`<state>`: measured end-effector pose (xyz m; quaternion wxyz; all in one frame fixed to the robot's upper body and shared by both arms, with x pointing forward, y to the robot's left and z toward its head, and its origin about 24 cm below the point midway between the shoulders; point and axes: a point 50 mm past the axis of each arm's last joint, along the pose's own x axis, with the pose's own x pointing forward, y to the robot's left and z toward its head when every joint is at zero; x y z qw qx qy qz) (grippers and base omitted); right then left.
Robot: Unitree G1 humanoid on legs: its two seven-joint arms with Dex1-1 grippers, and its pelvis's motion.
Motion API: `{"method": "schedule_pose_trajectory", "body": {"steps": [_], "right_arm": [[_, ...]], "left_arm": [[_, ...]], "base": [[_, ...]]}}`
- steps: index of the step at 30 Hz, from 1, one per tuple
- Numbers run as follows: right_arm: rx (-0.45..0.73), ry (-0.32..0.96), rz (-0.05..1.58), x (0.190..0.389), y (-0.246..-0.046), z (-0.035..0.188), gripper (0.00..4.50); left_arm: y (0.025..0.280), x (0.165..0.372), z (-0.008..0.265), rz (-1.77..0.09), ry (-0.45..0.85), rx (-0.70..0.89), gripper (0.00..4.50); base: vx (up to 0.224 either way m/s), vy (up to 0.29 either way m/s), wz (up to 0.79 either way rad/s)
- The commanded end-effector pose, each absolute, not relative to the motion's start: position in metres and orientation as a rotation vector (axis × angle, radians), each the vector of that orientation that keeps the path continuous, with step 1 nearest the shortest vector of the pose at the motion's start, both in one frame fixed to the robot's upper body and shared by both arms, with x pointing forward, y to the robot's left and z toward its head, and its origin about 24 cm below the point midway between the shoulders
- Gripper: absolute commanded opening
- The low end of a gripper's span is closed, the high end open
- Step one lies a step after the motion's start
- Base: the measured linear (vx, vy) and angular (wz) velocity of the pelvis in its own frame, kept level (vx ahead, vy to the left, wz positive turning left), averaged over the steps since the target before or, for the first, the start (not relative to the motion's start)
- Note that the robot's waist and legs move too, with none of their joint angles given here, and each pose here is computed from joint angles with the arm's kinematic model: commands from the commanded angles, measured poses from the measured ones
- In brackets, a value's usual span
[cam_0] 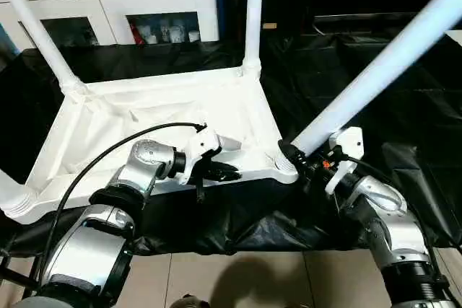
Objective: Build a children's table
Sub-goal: Insert table leg to table base
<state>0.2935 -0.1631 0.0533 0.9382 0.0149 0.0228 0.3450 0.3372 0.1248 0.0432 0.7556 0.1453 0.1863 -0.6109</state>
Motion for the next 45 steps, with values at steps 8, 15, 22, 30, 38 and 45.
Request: {"method": "schedule_pose_trajectory", "body": {"steps": [8, 15, 22, 30, 38, 45], "right_arm": [[-0.060, 0.264, 0.935, 0.288, -0.148, 0.035, 1.91], [-0.051, 0.356, 1.081, 0.285, -0.140, 0.027, 1.91], [-0.119, 0.410, 1.212, 0.284, -0.137, 0.024, 1.91], [-0.167, 0.432, 1.299, 0.283, -0.135, 0.024, 1.91], [-0.166, 0.433, 1.343, 0.281, -0.135, 0.025, 1.91], [-0.158, 0.407, 1.311, 0.285, -0.134, 0.024, 1.91]], "left_arm": [[0.131, 0.344, 0.053, -1.319, 0.402, 0.394, 0.00], [0.135, 0.346, 0.061, -1.372, 0.395, 0.411, 0.00], [0.137, 0.346, 0.067, -1.435, 0.406, 0.444, 0.00], [0.136, 0.348, 0.070, -1.451, 0.412, 0.471, 0.00], [0.136, 0.349, 0.071, -1.458, 0.406, 0.471, 0.00], [0.136, 0.350, 0.072, -1.442, 0.405, 0.440, 0.00]], "base": [[0.000, 0.000, 0.00], [0.000, 0.000, 0.00], [0.000, 0.000, 0.00], [0.000, 0.000, 0.00], [0.000, 0.000, 0.00], [0.000, 0.000, 0.00]]}}
